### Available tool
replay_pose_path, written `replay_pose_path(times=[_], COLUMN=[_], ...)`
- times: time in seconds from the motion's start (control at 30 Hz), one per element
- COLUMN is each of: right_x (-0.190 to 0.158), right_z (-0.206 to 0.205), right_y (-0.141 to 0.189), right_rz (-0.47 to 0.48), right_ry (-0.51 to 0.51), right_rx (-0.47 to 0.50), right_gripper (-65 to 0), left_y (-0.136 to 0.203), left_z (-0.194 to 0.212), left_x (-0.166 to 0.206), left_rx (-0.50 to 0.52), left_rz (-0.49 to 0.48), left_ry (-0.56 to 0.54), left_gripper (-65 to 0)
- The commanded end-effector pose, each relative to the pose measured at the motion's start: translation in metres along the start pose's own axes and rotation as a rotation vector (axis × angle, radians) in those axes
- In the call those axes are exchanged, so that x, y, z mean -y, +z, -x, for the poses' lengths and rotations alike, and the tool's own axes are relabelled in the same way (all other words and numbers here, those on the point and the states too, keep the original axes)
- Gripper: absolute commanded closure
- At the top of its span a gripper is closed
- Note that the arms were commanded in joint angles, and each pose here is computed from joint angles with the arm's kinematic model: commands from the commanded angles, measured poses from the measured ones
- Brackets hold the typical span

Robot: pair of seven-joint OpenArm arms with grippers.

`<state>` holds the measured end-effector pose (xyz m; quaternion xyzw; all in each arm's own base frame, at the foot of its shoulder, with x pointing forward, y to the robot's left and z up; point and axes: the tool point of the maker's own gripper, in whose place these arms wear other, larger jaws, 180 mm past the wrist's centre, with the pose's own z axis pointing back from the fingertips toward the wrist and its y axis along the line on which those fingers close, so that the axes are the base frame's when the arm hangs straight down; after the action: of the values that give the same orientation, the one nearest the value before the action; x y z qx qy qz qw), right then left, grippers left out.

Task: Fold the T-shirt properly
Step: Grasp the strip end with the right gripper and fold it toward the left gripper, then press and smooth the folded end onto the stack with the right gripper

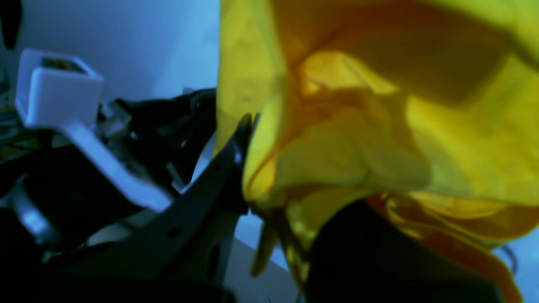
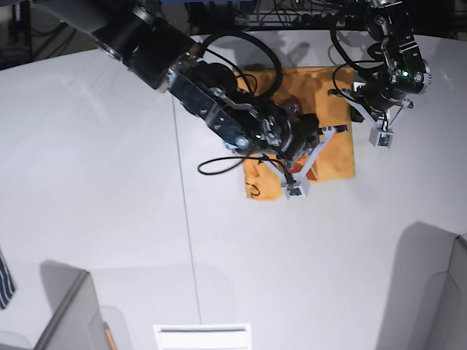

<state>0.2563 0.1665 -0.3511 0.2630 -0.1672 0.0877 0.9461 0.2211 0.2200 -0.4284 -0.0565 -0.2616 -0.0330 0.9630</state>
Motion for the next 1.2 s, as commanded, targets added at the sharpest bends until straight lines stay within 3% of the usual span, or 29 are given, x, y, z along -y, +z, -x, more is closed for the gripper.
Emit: replay_pose_path(times=[0.0, 0.13, 0.2, 0.37, 0.5, 0.57, 0.73, 0.87, 1.0, 1.07, 1.13, 1.17], right_x=[-0.008, 0.000, -0.001, -0.018, -0.046, -0.062, -0.116, -0.136, -0.119, -0.084, -0.051, -0.035], right_z=[-0.008, -0.002, 0.001, 0.004, -0.003, -0.006, -0.010, -0.022, -0.036, -0.048, -0.050, -0.050], right_y=[0.001, -0.007, -0.008, -0.006, -0.006, -0.006, 0.008, 0.034, 0.063, 0.066, 0.066, 0.064], right_rz=[-0.013, 0.014, 0.007, -0.069, -0.104, -0.140, -0.389, -0.455, -0.431, -0.329, -0.246, -0.210], right_ry=[0.008, 0.002, -0.005, -0.019, 0.114, 0.182, 0.339, 0.406, 0.458, 0.369, 0.285, 0.263], right_rx=[0.018, -0.012, -0.028, -0.072, -0.005, 0.032, 0.078, 0.138, 0.184, 0.162, 0.120, 0.103], right_gripper=[0.0, -36.2, -41.4, -40.5, -40.7, -41.0, -40.4, -40.4, -40.2, -39.6, -32.6, -25.1], left_y=[0.008, 0.041, 0.060, 0.103, 0.132, 0.137, 0.137, 0.131, 0.130, 0.130, 0.130, 0.130], left_z=[-0.009, -0.014, -0.013, -0.004, 0.004, 0.007, 0.010, 0.020, 0.022, 0.021, 0.021, 0.022], left_x=[-0.007, -0.053, -0.079, -0.136, -0.169, -0.175, -0.180, -0.183, -0.183, -0.183, -0.183, -0.183], left_rx=[0.028, 0.093, 0.109, 0.132, 0.155, 0.158, 0.146, 0.123, 0.119, 0.120, 0.120, 0.119], left_rz=[-0.021, -0.150, -0.221, -0.367, -0.467, -0.485, -0.489, -0.476, -0.474, -0.476, -0.476, -0.476], left_ry=[-0.014, 0.056, 0.064, 0.093, 0.151, 0.166, 0.175, 0.200, 0.204, 0.204, 0.204, 0.204], left_gripper=[0.0, 0.0, 0.0, 0.0, 0.0, 0.0, 0.0, 0.0, 0.0, 0.0, 0.0, 0.0])
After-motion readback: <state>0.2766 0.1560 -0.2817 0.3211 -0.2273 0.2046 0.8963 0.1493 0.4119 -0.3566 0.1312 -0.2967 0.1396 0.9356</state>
